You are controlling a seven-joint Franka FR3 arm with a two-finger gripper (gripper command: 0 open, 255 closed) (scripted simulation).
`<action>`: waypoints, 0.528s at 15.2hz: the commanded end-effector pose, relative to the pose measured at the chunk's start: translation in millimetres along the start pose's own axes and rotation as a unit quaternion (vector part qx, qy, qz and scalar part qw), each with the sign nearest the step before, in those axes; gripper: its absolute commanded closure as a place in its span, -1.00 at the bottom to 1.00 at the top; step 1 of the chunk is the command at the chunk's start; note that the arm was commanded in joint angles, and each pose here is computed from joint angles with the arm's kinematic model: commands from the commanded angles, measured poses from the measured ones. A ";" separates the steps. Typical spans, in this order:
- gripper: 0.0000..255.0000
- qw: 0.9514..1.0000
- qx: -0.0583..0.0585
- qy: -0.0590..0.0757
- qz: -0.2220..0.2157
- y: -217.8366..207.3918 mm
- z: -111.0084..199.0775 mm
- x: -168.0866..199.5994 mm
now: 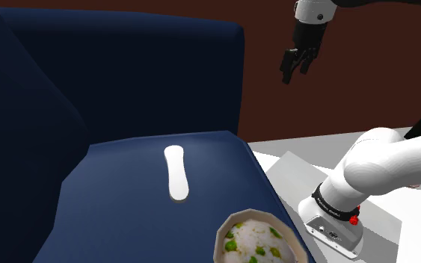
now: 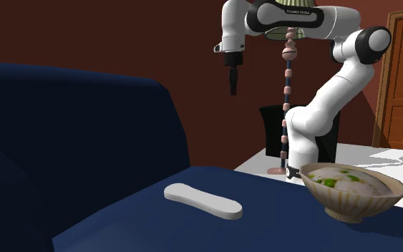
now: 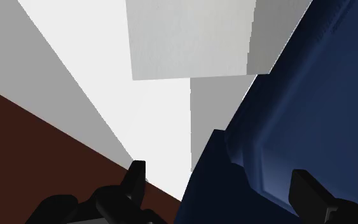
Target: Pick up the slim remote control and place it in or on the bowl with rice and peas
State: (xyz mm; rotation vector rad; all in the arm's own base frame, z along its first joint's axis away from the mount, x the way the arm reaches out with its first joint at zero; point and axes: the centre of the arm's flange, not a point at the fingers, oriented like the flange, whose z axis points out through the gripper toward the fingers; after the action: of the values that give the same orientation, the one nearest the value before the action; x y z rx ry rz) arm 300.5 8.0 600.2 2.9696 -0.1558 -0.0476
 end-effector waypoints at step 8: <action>-1.00 0.999 0.014 -0.001 0.034 -80.5 36.4 3.9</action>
State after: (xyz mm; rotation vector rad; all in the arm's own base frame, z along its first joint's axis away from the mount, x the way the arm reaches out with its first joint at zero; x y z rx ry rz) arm 307.0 70.4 555.5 2.9858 -0.2415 -0.0406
